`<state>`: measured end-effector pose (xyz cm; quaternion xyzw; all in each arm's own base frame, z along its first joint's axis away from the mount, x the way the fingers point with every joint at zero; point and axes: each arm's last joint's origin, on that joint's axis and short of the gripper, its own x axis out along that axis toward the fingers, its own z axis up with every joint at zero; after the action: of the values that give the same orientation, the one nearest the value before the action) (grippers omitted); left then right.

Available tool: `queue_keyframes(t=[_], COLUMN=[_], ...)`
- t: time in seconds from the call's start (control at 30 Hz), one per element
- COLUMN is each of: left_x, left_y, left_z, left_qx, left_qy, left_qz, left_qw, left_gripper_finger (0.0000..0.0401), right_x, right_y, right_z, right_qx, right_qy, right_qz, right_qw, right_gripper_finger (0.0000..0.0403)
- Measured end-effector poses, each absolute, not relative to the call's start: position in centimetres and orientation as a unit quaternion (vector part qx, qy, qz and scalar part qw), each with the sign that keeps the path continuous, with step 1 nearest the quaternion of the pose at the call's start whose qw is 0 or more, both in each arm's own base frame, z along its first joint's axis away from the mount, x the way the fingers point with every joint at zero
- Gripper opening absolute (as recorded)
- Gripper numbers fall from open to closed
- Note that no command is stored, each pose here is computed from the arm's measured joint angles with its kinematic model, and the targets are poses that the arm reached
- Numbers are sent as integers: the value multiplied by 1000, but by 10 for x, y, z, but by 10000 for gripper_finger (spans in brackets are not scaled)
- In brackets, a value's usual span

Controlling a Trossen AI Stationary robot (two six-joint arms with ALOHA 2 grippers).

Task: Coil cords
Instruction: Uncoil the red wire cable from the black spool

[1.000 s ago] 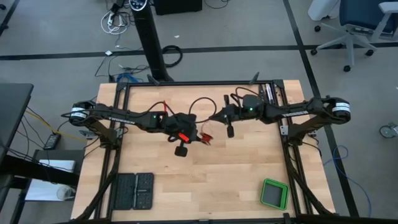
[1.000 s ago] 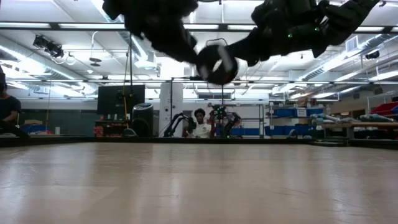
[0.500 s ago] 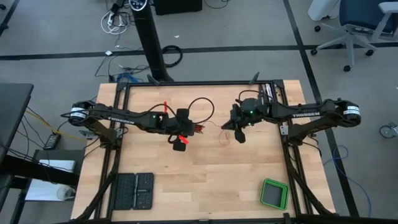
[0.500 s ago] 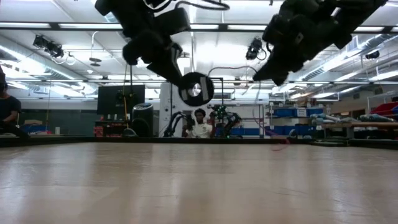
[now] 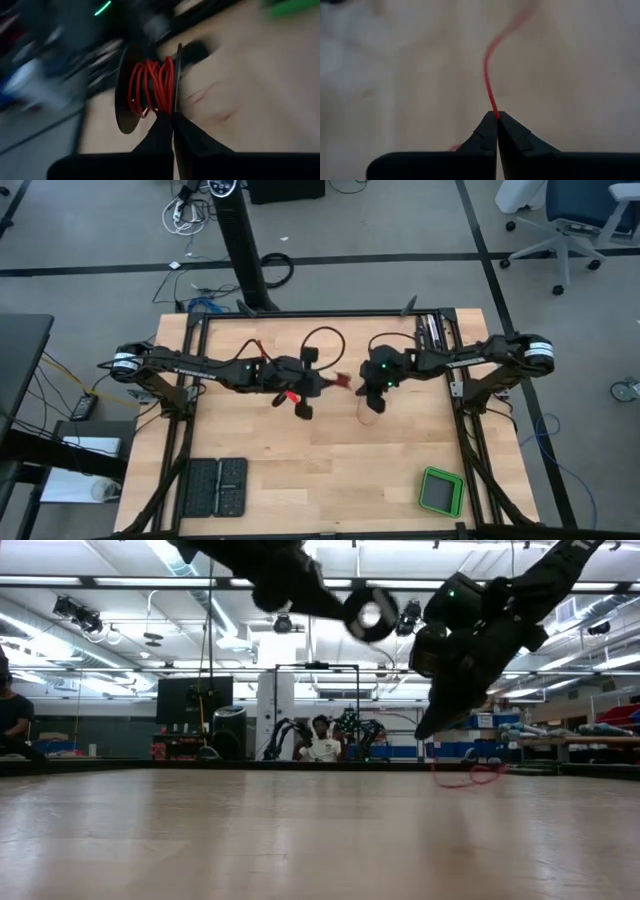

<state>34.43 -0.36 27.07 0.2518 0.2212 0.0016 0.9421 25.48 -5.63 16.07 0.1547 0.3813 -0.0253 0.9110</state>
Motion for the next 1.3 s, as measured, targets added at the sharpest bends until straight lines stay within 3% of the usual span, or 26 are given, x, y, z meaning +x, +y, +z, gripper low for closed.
queue_keyframes(t=[0.3,0.47,0.63,0.97,1.3], left_x=[345,338,330,314,309], left_y=[-13,-14,-12,5,12], left_z=[269,248,230,215,231], left_qx=[135,78,54,73,137], left_qy=[191,234,292,417,492], left_qz=[-152,-157,-128,11,7], left_qw=[960,956,946,906,859], left_gripper_finger=[0,0,0,0,0], right_x=[262,260,250,228,210], right_y=[-94,-105,-104,-76,-49], right_z=[202,229,250,276,254], right_qx=[105,98,97,100,153], right_qy=[178,60,11,10,192], right_qz=[-86,-97,-90,-33,-12], right_qw=[975,989,991,994,969], right_gripper_finger=[1,1,1,0,1])
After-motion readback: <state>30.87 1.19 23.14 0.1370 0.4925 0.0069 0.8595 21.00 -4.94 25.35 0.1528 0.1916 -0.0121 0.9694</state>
